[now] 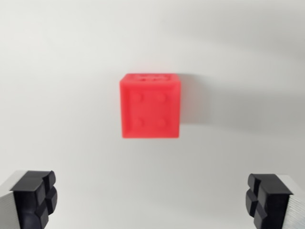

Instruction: Destack cube

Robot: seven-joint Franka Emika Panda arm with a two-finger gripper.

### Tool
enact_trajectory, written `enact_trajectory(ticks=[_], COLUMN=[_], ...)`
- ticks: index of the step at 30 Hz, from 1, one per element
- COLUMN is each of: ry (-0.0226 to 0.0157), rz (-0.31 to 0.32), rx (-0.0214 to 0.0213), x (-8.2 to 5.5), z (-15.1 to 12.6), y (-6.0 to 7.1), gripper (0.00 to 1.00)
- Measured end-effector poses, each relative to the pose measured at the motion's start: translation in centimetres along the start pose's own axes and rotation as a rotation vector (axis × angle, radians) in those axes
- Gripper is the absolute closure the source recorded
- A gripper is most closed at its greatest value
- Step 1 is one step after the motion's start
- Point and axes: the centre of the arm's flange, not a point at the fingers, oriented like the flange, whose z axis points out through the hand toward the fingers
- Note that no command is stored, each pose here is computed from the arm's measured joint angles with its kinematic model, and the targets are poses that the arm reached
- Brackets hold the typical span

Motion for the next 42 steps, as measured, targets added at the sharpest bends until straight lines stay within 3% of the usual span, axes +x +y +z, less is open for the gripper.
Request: enact_trajectory(ticks=[28, 42], ry=[0.0014, 0.0010], rz=[-0.001, -0.002], rx=[-0.0010, -0.0018], x=[0.1, 0.1], z=[-10.6, -13.6], y=[0.0, 0.0], gripper=[0.00, 0.00])
